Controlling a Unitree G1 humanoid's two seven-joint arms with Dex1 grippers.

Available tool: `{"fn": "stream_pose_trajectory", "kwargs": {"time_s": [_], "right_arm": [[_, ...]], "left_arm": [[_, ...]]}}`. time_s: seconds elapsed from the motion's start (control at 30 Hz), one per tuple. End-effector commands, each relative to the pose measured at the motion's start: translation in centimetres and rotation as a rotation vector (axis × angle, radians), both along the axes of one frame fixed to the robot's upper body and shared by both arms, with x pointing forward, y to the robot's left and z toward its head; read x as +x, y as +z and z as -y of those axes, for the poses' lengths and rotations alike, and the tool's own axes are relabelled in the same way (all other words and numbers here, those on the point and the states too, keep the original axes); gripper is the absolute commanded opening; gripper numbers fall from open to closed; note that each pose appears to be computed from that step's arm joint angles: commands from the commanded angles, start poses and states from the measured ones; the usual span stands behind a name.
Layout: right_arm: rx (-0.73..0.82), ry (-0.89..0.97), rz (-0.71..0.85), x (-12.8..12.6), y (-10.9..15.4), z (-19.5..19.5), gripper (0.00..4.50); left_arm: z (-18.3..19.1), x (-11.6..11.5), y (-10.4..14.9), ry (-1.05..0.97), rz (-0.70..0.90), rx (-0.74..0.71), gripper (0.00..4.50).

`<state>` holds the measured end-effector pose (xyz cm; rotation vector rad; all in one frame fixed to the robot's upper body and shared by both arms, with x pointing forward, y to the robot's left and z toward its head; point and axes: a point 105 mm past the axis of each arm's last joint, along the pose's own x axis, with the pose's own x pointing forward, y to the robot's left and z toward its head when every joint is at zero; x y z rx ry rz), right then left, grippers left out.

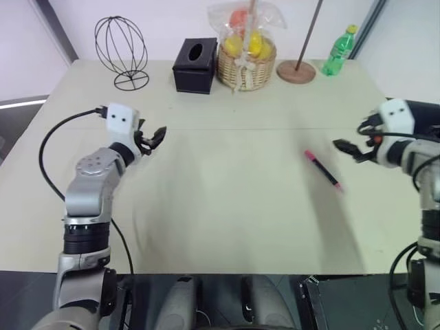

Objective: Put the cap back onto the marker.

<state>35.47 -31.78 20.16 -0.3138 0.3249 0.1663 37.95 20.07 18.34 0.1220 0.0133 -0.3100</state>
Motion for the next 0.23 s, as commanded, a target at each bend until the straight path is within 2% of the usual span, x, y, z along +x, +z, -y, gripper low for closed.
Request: {"fn": "stream_pose_trajectory", "kwargs": {"time_s": [0.03,0.23], "right_arm": [[-0.024,-0.001,0.044,-0.36,0.3,1.0,4.44],[0.011,0.022,0.07,-0.35,-0.21,0.21,4.44]], "left_arm": [[-0.92,-0.68,1.16,0.0,0.044,0.002,3.34],[-1.82,-1.4,0.34,0.015,0.017,0.025,3.34]]}}
